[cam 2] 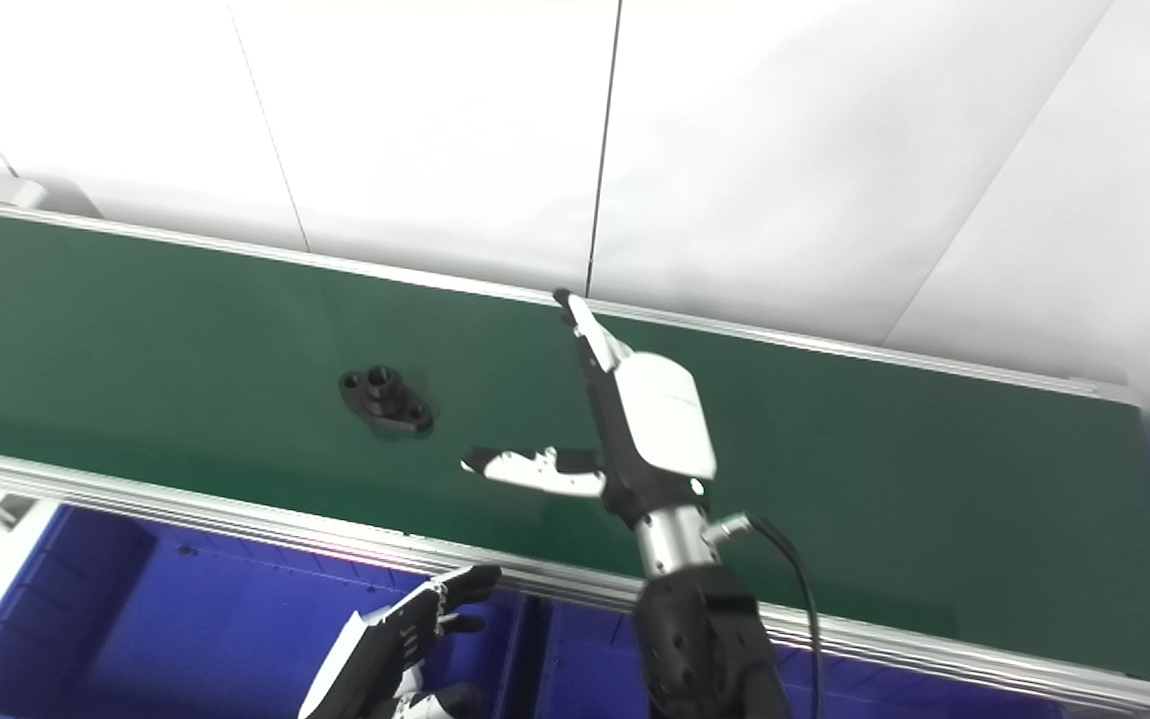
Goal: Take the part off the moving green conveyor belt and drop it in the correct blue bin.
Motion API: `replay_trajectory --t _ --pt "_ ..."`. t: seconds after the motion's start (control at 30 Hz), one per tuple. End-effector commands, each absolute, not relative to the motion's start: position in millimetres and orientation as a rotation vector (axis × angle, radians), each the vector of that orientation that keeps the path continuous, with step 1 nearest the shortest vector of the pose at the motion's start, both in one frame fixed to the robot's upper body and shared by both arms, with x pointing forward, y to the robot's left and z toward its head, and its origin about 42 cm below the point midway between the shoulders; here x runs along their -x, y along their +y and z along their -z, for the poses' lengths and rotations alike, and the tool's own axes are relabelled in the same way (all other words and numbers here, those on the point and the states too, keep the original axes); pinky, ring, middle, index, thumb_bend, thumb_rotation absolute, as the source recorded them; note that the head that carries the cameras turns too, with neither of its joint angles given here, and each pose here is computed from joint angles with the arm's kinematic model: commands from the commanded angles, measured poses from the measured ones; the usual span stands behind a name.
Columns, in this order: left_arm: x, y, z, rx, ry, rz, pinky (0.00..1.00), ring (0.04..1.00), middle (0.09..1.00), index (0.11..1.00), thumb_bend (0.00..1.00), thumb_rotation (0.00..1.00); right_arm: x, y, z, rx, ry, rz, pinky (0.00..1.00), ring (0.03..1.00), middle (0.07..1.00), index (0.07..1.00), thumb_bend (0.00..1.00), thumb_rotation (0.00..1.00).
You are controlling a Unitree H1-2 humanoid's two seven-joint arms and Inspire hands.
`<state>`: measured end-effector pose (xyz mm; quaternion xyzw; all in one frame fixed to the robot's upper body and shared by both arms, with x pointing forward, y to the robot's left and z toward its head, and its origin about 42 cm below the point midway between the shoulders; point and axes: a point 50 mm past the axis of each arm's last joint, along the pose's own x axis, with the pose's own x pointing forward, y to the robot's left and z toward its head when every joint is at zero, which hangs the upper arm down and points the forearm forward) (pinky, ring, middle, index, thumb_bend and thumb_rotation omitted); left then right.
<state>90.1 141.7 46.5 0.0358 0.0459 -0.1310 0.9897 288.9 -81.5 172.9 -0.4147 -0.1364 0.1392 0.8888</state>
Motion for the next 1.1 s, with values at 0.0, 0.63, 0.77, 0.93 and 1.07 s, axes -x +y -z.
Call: replay_trajectory --t 0.0,0.63,0.77,0.93,1.07 --pt "-93 138 -54 -0.041 0.023 0.257 0.76 0.851 0.849 0.803 0.83 0.69 -303 -71 -185 0.880 -0.327 -0.256 0.72 0.820 0.871 0.946 0.92 0.63" --pt "-93 127 -56 -0.066 0.048 0.281 0.73 0.858 0.870 0.833 0.88 0.72 -358 -23 -162 1.158 -0.320 -0.342 0.75 0.802 0.835 0.885 0.91 0.66" --pt "-92 126 -59 -0.069 0.054 0.278 0.73 0.858 0.871 0.832 0.88 0.72 -361 -16 -156 1.180 -0.303 -0.362 0.74 0.790 0.829 0.882 0.92 0.65" --pt "-92 123 -60 -0.066 0.034 0.267 0.72 0.844 0.855 0.822 0.87 0.72 -364 -8 -148 1.291 -0.321 -0.382 0.69 0.770 0.818 0.875 0.93 0.67" --pt "-92 121 -61 -0.049 0.032 0.269 0.74 0.849 0.859 0.826 0.87 0.71 -365 -3 -141 1.396 -0.350 -0.380 0.66 0.748 0.812 0.863 0.94 0.68"
